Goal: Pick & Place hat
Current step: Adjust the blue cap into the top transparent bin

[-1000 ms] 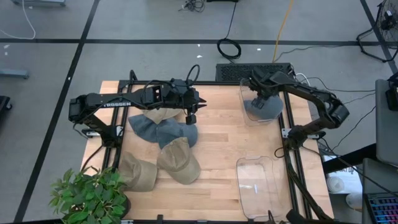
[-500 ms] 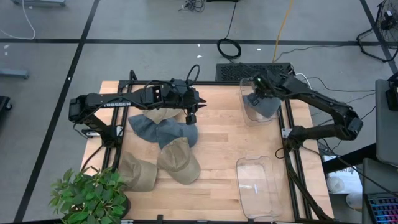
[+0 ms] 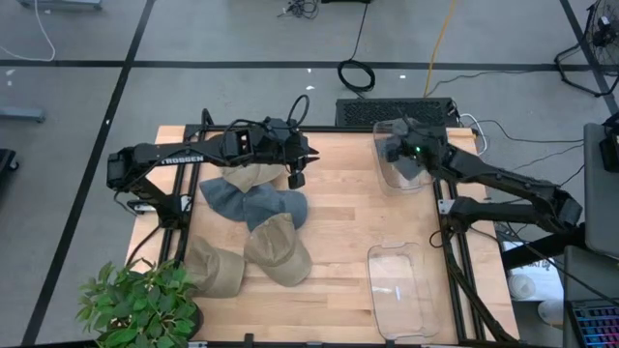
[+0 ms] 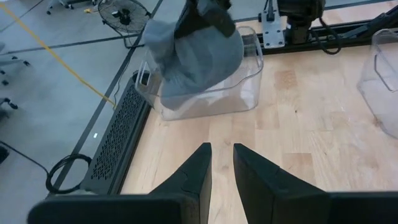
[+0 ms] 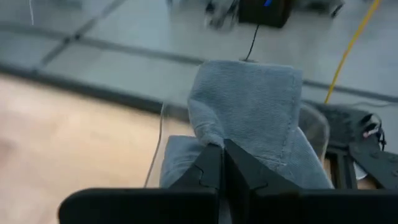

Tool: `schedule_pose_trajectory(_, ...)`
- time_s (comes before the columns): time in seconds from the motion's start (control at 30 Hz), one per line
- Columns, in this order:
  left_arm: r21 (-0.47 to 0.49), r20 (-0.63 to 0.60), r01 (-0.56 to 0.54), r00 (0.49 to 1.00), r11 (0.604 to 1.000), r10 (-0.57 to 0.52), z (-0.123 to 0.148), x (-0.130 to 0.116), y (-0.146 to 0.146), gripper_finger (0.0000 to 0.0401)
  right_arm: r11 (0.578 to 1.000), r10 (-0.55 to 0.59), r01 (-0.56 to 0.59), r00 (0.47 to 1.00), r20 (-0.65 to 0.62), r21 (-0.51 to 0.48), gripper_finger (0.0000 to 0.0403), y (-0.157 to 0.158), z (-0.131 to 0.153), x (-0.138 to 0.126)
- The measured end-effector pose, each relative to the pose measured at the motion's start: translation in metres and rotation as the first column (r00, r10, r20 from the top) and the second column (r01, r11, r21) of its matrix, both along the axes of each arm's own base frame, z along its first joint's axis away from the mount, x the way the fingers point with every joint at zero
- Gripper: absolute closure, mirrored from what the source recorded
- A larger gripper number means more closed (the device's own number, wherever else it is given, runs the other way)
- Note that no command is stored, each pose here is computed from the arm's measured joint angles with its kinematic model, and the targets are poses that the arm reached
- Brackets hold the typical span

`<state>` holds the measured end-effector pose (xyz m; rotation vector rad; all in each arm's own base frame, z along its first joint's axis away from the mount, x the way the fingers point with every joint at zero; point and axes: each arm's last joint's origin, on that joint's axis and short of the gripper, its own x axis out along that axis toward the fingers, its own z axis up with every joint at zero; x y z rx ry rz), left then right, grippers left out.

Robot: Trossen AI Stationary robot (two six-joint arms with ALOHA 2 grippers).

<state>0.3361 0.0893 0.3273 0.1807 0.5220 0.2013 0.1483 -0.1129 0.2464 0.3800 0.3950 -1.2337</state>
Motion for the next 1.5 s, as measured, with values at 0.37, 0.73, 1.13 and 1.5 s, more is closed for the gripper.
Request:
schedule_pose_trajectory(0.37, -0.027, -0.021, -0.023, 1.000, 0.999, 0.022, -0.002, -0.002, 0.003, 0.0325, 0.993, -0.073, 0.091, 0.973, 0.219, -0.073, 0.0403, 0.033, -0.045, -0.005)
schedule_pose_trajectory(0.73, -0.042, -0.016, -0.031, 0.999, 0.999, 0.031, -0.002, -0.002, 0.003, 0.0325, 0.984, -0.122, 0.141, 0.977, 0.173, -0.105, 0.0403, 0.039, -0.083, -0.016)
schedule_pose_trajectory(1.13, -0.050, -0.014, -0.037, 0.999, 0.998, 0.036, -0.002, -0.002, 0.003, 0.0325, 0.946, -0.179, 0.177, 0.984, 0.019, -0.270, 0.0393, 0.037, -0.078, -0.018)
schedule_pose_trajectory(1.5, -0.050, -0.013, -0.037, 0.999, 0.998, 0.036, -0.002, -0.002, 0.003, 0.0325, 0.951, -0.052, 0.051, 0.999, 0.005, -0.306, 0.0230, 0.037, -0.069, -0.011)
